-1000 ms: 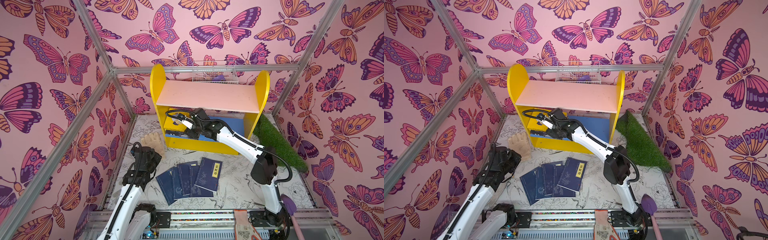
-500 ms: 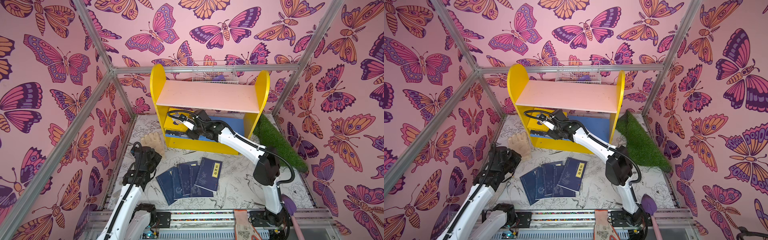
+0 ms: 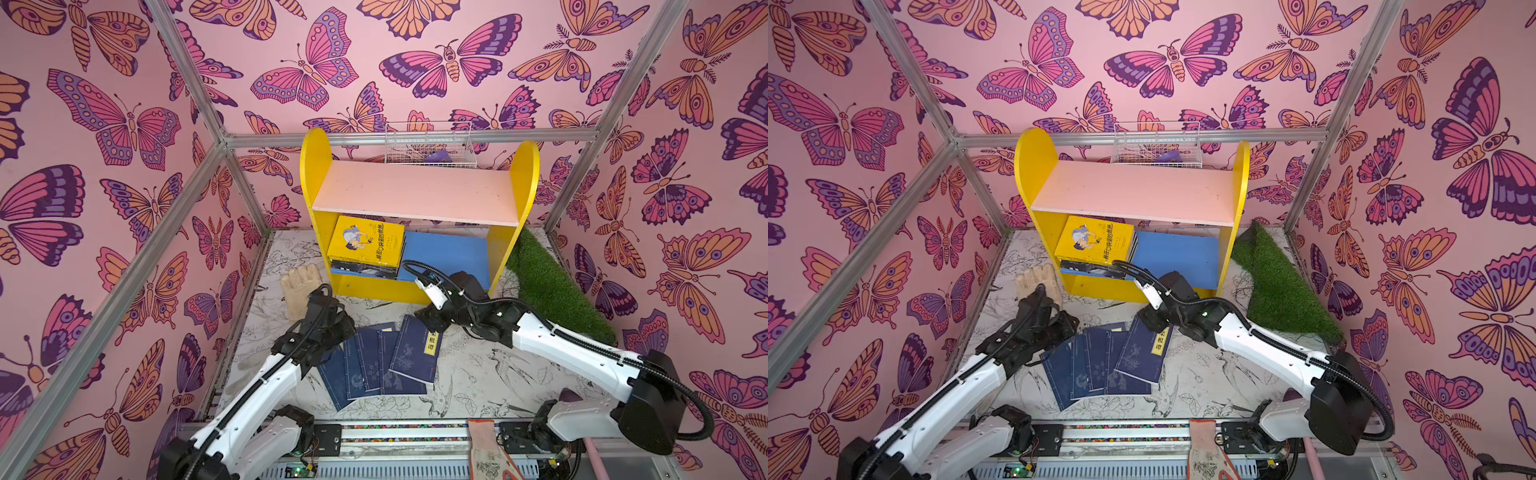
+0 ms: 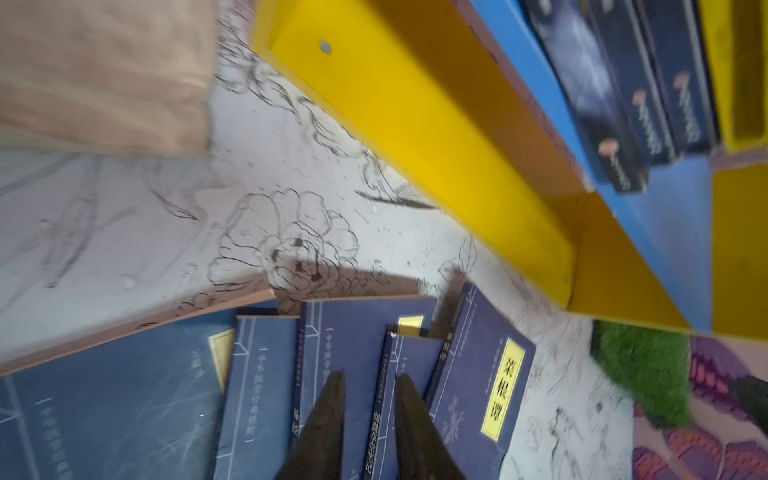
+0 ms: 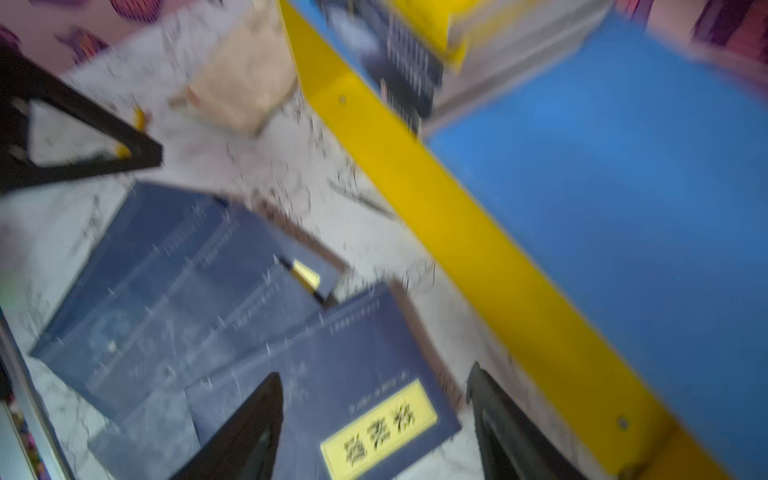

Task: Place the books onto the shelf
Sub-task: 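Open the right gripper and withdraw both grippers toward the navy books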

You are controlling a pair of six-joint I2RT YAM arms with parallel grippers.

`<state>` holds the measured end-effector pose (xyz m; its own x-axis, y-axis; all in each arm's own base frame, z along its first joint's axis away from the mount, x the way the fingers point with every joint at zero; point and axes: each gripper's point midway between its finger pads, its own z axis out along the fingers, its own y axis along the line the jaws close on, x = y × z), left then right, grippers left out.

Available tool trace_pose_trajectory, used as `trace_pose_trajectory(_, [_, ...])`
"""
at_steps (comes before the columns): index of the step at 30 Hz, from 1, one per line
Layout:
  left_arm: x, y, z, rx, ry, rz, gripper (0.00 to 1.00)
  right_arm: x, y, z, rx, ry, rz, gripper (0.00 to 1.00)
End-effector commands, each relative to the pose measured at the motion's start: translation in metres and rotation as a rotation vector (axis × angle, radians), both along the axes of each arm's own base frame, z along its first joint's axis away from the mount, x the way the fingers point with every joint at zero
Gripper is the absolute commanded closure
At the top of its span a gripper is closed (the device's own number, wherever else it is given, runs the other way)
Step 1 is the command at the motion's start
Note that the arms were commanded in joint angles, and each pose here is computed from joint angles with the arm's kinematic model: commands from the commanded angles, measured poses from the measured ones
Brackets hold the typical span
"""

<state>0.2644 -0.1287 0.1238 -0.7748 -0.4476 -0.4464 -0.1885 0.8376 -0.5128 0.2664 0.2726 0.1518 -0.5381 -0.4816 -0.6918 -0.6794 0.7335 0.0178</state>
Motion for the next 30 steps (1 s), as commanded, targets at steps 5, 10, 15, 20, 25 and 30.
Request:
trace_pose_trajectory(5, [0.011,-0.004,-0.014,0.015,-0.039,0.025,0.66,0.02,-0.072,-0.019,0.129,0.127,-0.337,0.27])
trace_pose_trajectory(10, [0.018,-0.009,-0.013,-0.008,-0.028,0.044,0.63,0.057,-0.121,-0.029,0.177,0.189,-0.528,0.29])
trace_pose_trajectory(15, [0.019,-0.022,-0.019,-0.011,0.008,-0.001,0.59,0.085,-0.143,-0.031,0.186,0.184,-0.621,0.29])
trace_pose_trajectory(20, [0.018,-0.036,-0.025,0.013,0.031,-0.083,0.55,0.11,-0.151,-0.022,0.2,0.16,-0.642,0.29])
trace_pose_trajectory(25, [0.017,-0.044,-0.027,0.028,0.036,-0.122,0.52,0.129,-0.162,-0.013,0.199,0.143,-0.655,0.29])
trace_pose_trajectory(30, [0.02,-0.051,-0.027,0.042,0.034,-0.151,0.48,0.142,-0.155,-0.007,0.198,0.131,-0.615,0.29])
